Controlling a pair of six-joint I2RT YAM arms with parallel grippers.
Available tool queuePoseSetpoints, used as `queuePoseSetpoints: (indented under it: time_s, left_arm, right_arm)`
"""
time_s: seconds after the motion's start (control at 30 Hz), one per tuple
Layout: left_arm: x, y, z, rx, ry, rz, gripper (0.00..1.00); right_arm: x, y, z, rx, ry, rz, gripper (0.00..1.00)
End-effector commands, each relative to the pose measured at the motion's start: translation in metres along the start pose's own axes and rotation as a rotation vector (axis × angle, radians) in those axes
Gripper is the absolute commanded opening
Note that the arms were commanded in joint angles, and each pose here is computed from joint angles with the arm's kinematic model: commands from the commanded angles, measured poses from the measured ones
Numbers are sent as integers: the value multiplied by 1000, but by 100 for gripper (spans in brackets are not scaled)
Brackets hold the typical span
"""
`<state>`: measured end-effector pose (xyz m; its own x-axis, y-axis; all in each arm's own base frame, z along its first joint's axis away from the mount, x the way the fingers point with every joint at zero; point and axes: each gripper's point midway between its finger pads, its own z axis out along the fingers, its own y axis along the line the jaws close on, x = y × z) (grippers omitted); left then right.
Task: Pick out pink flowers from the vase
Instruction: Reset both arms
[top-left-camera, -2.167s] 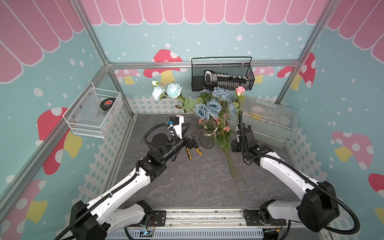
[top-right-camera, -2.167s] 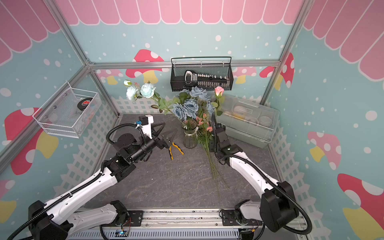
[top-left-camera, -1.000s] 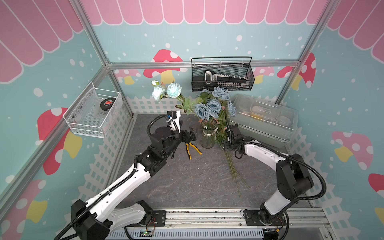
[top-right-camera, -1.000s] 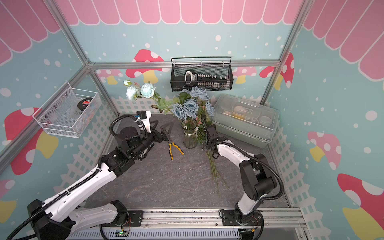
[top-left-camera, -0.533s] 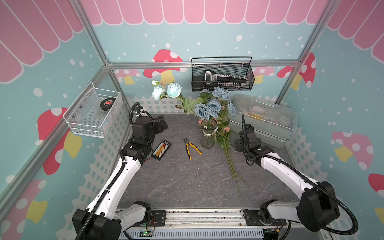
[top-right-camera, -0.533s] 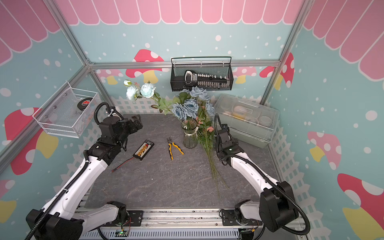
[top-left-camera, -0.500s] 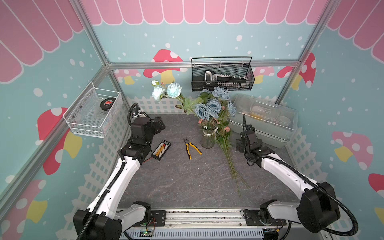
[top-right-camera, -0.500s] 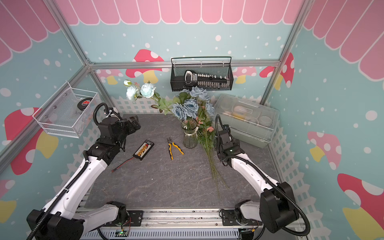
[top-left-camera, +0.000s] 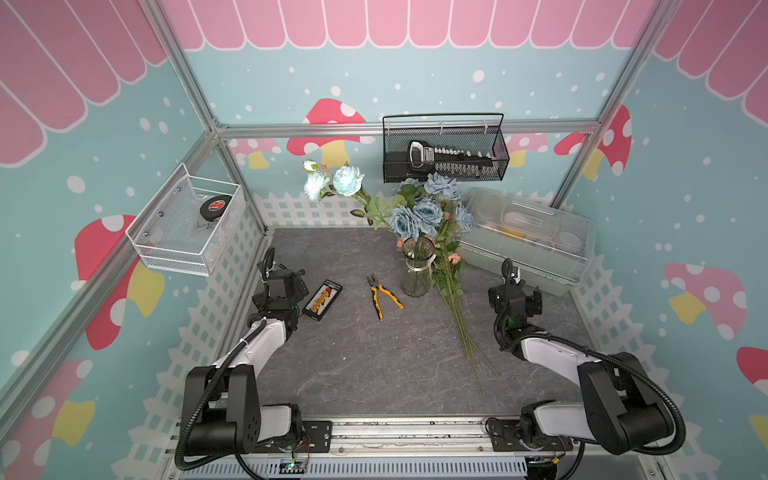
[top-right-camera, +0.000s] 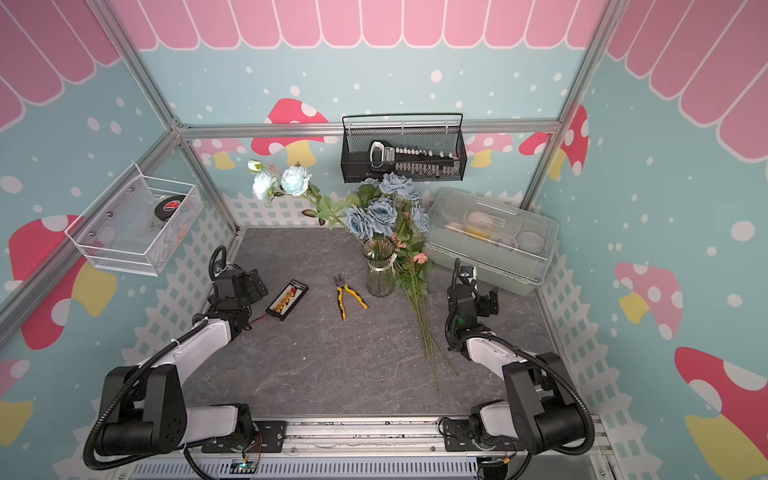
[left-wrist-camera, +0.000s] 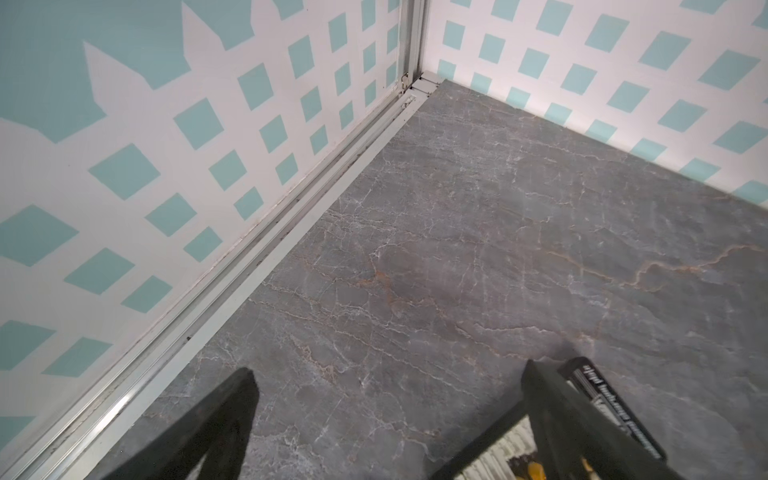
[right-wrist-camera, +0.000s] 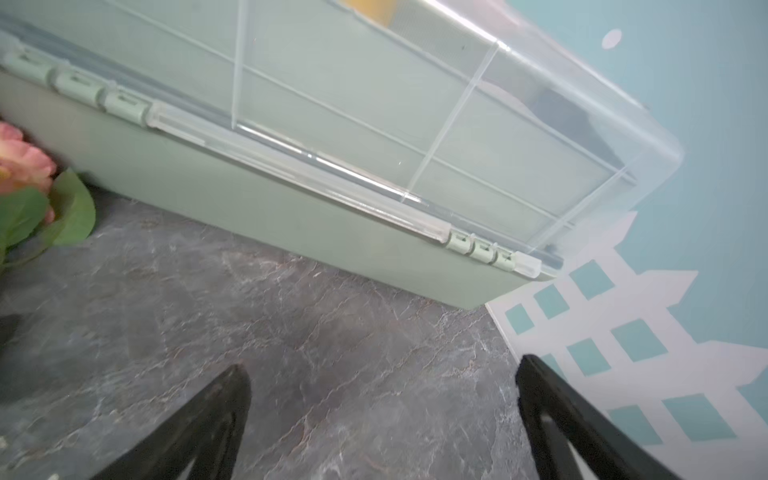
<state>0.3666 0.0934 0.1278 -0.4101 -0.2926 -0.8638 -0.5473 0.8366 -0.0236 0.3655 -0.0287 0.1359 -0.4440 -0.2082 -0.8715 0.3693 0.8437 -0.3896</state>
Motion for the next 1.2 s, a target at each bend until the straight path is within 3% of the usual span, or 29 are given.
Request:
queuePoseSetpoints:
  time_s: [0.0, 0.13, 0.4, 0.63, 1.17]
  left_arm:
    - [-27, -1, 1, 1, -140, -29, 99]
    - [-10, -8, 9, 45, -122, -38, 99]
    - [-5, -20, -6, 103, -292, -20, 99]
    - [4, -66, 2, 198, -247, 158, 99]
    - [3, -66, -1, 199, -256, 156, 99]
  right_arm:
    - [-10, -7, 8, 17, -71, 62, 99]
    - [12, -9, 23, -3, -36, 117, 99]
    - [16, 1, 12, -137, -144, 148, 99]
    - [21, 9, 26, -153, -105, 134, 99]
    - [22, 9, 26, -156, -92, 135, 99]
